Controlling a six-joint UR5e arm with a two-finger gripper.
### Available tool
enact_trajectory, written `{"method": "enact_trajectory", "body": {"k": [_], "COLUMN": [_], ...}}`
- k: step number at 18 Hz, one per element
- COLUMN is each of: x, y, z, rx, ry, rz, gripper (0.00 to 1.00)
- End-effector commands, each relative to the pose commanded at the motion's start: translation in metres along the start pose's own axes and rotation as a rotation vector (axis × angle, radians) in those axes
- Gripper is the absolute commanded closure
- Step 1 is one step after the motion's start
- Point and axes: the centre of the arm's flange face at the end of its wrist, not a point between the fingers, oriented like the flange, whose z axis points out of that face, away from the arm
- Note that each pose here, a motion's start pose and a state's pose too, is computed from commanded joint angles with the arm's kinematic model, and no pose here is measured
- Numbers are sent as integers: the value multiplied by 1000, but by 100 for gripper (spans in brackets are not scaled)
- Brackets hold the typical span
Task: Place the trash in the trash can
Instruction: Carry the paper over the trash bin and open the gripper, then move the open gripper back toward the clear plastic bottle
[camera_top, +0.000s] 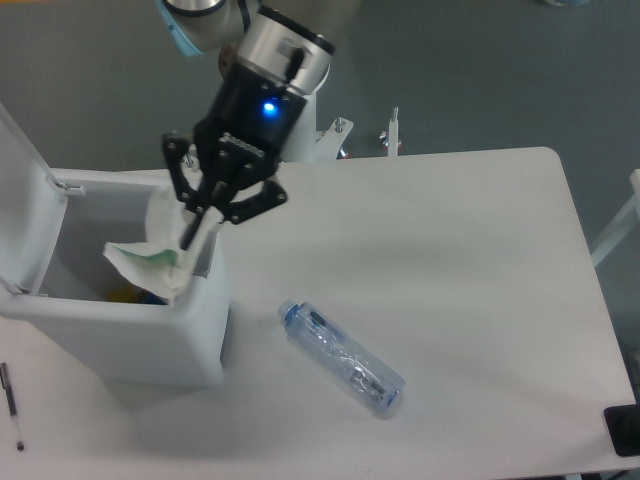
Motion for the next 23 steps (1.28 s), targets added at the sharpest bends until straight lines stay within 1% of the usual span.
{"method": "enact_trajectory", "body": {"k": [2,4,5,6,11,12,15,18,20,22,23], "x": [0,-6,-7,-7,-8,-9,-21,-31,-50,-93,-112], "y": [3,5,6,7,7,5,3,-13,-24,-29,-30], "z": [4,10,11,12,13,13,25,29,32,31,28], "rx": [-8,-19,-22,-25,-25,-24,-35,-29,-32,-37,-33], "ry": [4,1,0,2,0,0,0,-5,-39,-104,-122], "rz": [7,22,29,34,36,38,25,29,15,-28,-49], "gripper": [66,43,38,30,27,24,11,1,0,0,0]}}
